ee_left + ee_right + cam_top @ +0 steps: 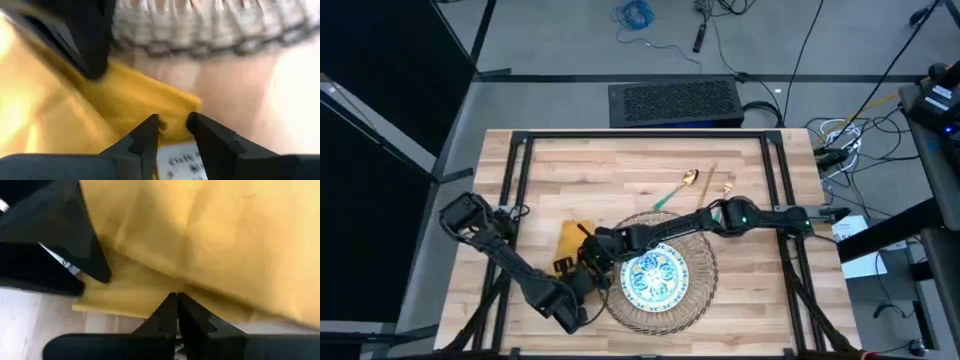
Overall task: Set table place
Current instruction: Adjust the folded yellow table napkin
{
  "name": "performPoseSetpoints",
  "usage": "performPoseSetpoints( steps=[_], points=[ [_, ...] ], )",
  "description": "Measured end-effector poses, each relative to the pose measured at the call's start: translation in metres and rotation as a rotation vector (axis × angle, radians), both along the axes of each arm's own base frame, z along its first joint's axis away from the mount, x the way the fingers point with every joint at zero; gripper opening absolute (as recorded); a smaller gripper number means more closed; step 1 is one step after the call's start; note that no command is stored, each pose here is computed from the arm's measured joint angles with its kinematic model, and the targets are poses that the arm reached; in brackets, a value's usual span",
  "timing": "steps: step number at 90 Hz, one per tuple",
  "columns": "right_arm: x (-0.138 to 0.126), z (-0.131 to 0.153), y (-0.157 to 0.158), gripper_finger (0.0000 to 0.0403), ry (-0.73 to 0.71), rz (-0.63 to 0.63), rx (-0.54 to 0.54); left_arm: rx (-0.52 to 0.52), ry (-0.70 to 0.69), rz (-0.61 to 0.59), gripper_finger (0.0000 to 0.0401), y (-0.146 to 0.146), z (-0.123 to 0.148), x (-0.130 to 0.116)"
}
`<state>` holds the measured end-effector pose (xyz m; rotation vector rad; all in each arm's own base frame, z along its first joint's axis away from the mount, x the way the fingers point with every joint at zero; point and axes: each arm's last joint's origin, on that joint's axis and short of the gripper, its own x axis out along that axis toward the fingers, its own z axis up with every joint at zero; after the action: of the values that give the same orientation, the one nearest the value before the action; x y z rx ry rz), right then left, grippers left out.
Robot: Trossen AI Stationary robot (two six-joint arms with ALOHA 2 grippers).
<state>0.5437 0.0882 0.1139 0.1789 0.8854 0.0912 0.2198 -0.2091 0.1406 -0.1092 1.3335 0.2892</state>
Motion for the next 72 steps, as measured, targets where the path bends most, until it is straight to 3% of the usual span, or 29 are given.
performPoseSetpoints(
  steps=[26,61,72],
  points=[
    [0.0,0.0,0.0,0.0,0.001,0.002,0.005,0.166,0.107,0.001,0.0111,0.004,0.032,0.0],
    [0.0,0.0,0.0,0.0,0.007,0.001,0.002,0.339,0.244,0.109,0.0111,0.017,0.04,-0.019],
    [-0.001,0.0,0.0,0.0,0.009,0.001,0.001,0.365,0.188,0.136,0.0111,0.014,0.042,-0.024]
  ],
)
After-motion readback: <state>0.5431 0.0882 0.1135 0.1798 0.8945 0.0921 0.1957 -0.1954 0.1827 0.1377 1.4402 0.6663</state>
